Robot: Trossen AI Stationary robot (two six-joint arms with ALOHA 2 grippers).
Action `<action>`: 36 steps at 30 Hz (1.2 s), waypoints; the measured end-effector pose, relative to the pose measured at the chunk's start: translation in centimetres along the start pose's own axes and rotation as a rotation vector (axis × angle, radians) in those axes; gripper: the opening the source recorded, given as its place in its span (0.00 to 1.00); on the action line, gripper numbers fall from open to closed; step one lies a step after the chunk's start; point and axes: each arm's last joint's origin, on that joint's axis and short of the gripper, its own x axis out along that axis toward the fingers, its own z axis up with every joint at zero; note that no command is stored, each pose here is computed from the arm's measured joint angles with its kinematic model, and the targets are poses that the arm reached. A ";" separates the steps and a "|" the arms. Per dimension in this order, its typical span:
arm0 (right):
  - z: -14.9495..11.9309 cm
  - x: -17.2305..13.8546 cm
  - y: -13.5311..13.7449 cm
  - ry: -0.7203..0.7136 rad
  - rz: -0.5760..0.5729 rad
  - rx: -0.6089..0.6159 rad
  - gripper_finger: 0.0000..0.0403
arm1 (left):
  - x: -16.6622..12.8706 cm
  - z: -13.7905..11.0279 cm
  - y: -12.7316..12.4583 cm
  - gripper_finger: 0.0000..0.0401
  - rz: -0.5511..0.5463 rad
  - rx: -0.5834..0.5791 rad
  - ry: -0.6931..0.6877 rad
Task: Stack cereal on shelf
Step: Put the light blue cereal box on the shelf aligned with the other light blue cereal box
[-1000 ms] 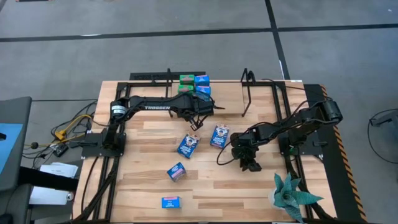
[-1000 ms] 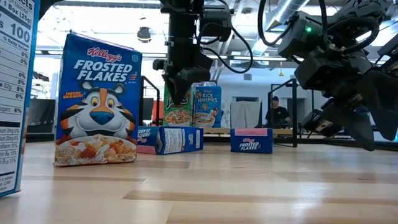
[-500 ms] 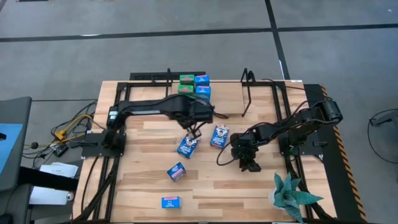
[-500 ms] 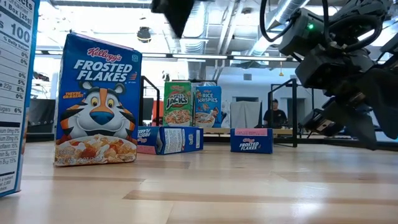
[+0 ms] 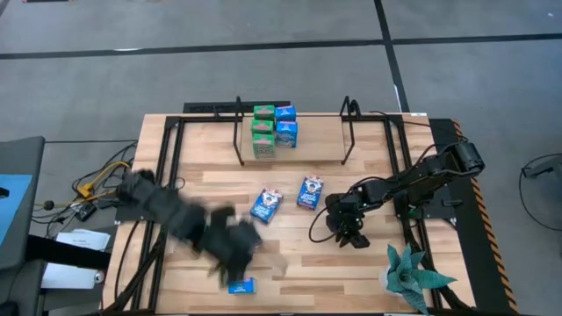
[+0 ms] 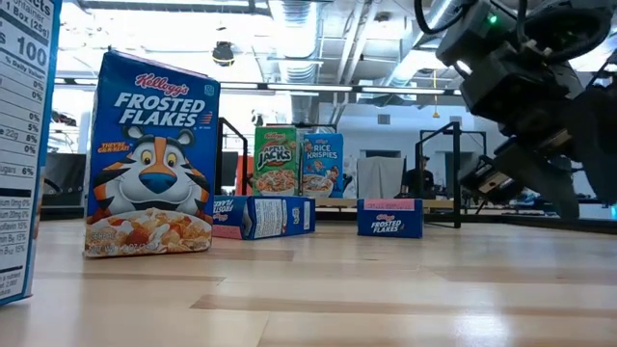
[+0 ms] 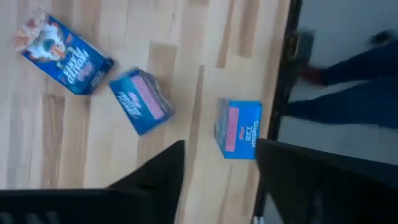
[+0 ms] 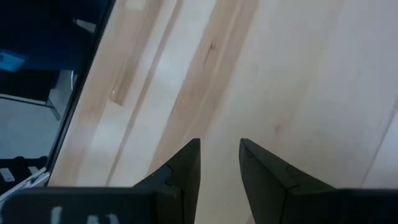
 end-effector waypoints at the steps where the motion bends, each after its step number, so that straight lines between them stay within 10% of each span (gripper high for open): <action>1: 0.1 0.0 0.0 -0.010 -0.001 -0.006 0.34 | 0.8 -0.6 -1.0 0.51 0.020 0.017 0.009; 12: 1.0 -0.1 0.0 -0.094 -0.026 0.007 0.34 | 9.9 -2.5 -6.2 0.84 0.083 0.013 0.182; 36: 1.1 0.1 0.2 -0.101 -0.042 0.011 0.34 | 12.6 -5.0 -7.5 0.84 0.181 0.014 0.077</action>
